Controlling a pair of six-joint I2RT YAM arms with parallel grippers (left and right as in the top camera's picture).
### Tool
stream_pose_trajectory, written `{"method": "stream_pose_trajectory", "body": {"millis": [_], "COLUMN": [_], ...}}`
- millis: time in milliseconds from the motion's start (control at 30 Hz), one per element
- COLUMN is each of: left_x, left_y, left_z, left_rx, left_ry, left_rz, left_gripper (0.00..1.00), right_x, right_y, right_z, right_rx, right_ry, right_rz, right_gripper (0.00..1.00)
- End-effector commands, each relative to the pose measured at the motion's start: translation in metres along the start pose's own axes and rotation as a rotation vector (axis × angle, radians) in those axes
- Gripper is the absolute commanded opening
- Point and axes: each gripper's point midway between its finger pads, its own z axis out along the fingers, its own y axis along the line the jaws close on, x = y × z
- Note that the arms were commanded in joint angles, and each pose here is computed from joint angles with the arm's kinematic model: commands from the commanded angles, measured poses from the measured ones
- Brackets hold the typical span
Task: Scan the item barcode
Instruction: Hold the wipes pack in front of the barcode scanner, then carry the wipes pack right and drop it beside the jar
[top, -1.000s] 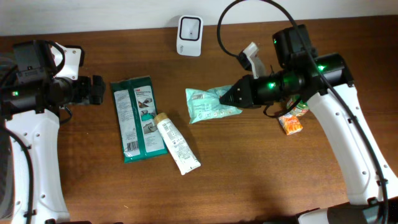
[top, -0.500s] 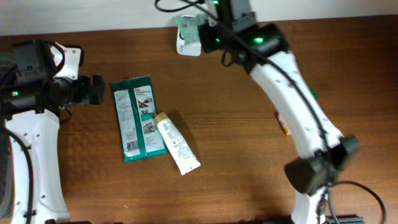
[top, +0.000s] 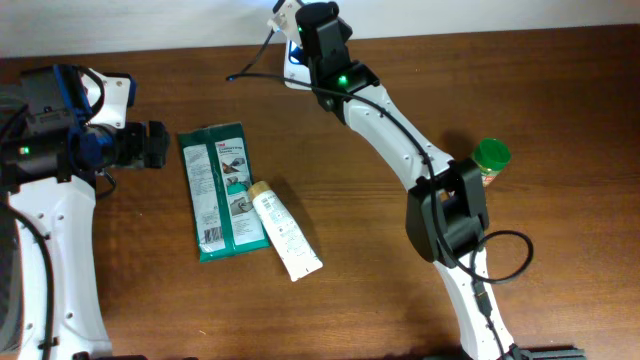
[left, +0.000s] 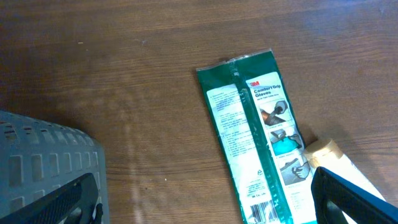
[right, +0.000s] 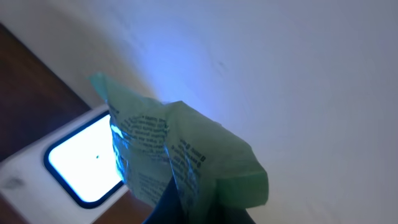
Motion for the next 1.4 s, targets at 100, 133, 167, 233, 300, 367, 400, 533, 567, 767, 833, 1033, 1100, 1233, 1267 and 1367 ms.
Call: {"method": "stream_pose_trajectory", "body": {"millis": [100,133,167,233,300,367,400,533,567,767,833,1033,1100,1233,1267,1367], "left_x": [-0.003,-0.003,-0.003,-0.003,-0.003,-0.003,-0.003,-0.003,-0.003,-0.003,-0.003,-0.003,-0.003,-0.004,-0.003,-0.003], "left_y": [0.001,0.001,0.001,0.001,0.001,0.001,0.001,0.001,0.001,0.001,0.001,0.001,0.001,0.001,0.001,0.001], "left_z": [-0.004,-0.004,-0.004,-0.004,-0.004,-0.004,-0.004,-0.004,-0.004,-0.004,-0.004,-0.004,-0.004,-0.004,-0.004,-0.004], "left_rx": [-0.003,-0.003,-0.003,-0.003,-0.003,-0.003,-0.003,-0.003,-0.003,-0.003,-0.003,-0.003,-0.003,-0.003,-0.003,-0.003], "left_ry": [-0.016,-0.016,-0.016,-0.016,-0.016,-0.016,-0.016,-0.016,-0.016,-0.016,-0.016,-0.016,-0.016,-0.016,-0.016,-0.016], "left_rz": [0.015,0.015,0.015,0.015,0.015,0.015,0.015,0.015,0.015,0.015,0.015,0.015,0.015,0.015,0.015,0.015], "left_gripper": [0.99,0.99,0.99,0.99,0.99,0.99,0.99,0.99,0.99,0.99,0.99,0.99,0.99,0.99,0.99,0.99], "right_x": [0.003,0.002,0.002,0.001,0.001,0.001,0.001,0.004,0.005,0.017,0.021,0.024,0.024,0.010,0.000,-0.021], "right_y": [-0.003,-0.005,-0.007,-0.009,-0.009,-0.009,-0.009,-0.011,-0.012,-0.019,-0.015,-0.012,-0.011,-0.024,-0.027,-0.044], "right_z": [0.010,0.010,0.011,0.011,0.011,0.011,0.011,0.012,0.013,0.019,0.021,0.023,0.023,0.011,0.003,-0.028], "right_rx": [0.080,0.088,0.093,0.099,0.099,0.099,0.098,0.100,0.100,0.079,0.050,0.026,0.021,0.020,-0.017,-0.100], "right_ry": [0.017,0.013,0.009,0.004,0.004,0.004,0.005,0.010,0.011,0.010,0.008,0.005,0.007,-0.030,-0.059,-0.096], "right_rz": [-0.152,-0.147,-0.143,-0.140,-0.139,-0.140,-0.140,-0.139,-0.138,-0.135,-0.137,-0.140,-0.086,0.093,0.139,0.276], "right_gripper": [0.04,0.04,0.04,0.04,0.04,0.04,0.04,0.04,0.04,0.04,0.04,0.04,0.04,0.04,0.04,0.04]}}
